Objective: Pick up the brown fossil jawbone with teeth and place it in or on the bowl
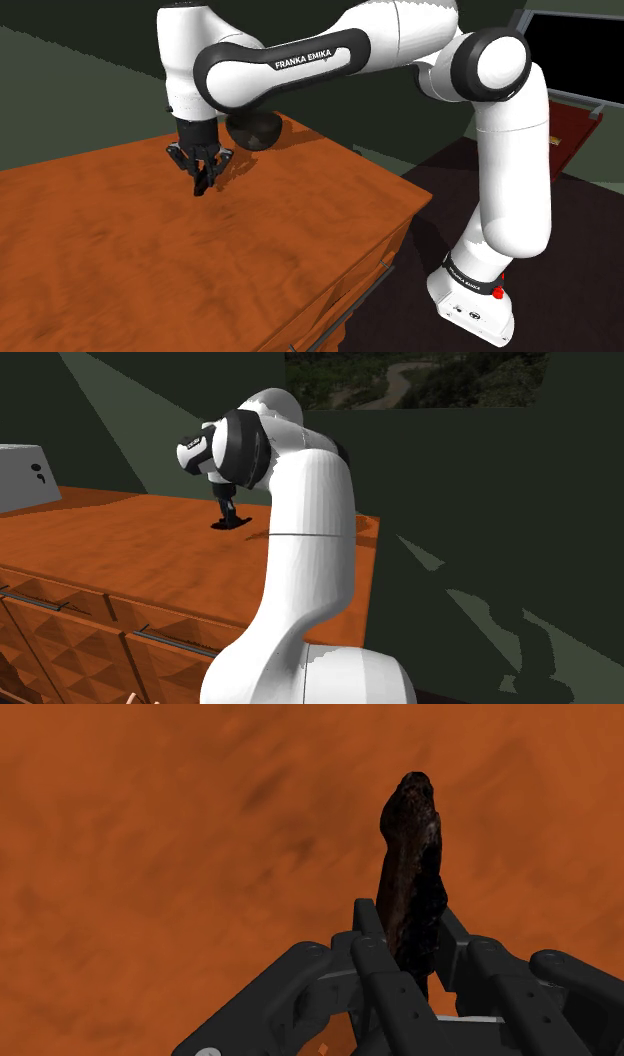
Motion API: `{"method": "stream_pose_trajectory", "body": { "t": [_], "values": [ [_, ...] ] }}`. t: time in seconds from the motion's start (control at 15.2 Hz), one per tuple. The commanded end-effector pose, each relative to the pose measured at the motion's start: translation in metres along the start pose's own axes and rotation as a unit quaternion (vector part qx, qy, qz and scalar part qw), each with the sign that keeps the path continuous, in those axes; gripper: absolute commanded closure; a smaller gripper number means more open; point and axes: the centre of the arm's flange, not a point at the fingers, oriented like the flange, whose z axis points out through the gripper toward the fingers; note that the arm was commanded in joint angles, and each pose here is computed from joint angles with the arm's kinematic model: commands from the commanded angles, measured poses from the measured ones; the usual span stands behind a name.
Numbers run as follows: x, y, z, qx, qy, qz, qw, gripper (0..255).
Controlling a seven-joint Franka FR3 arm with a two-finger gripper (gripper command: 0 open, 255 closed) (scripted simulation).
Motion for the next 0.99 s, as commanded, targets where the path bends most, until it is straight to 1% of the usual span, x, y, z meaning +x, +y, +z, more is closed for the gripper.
{"method": "stream_pose_trajectory", "body": {
  "t": [0.0,0.92],
  "values": [
    [0.001,-0.001,-0.010,0.000,0.000,0.000,1.0000,255],
    [0.003,-0.006,-0.083,0.000,0.000,0.000,1.0000,255]
  ]
}}
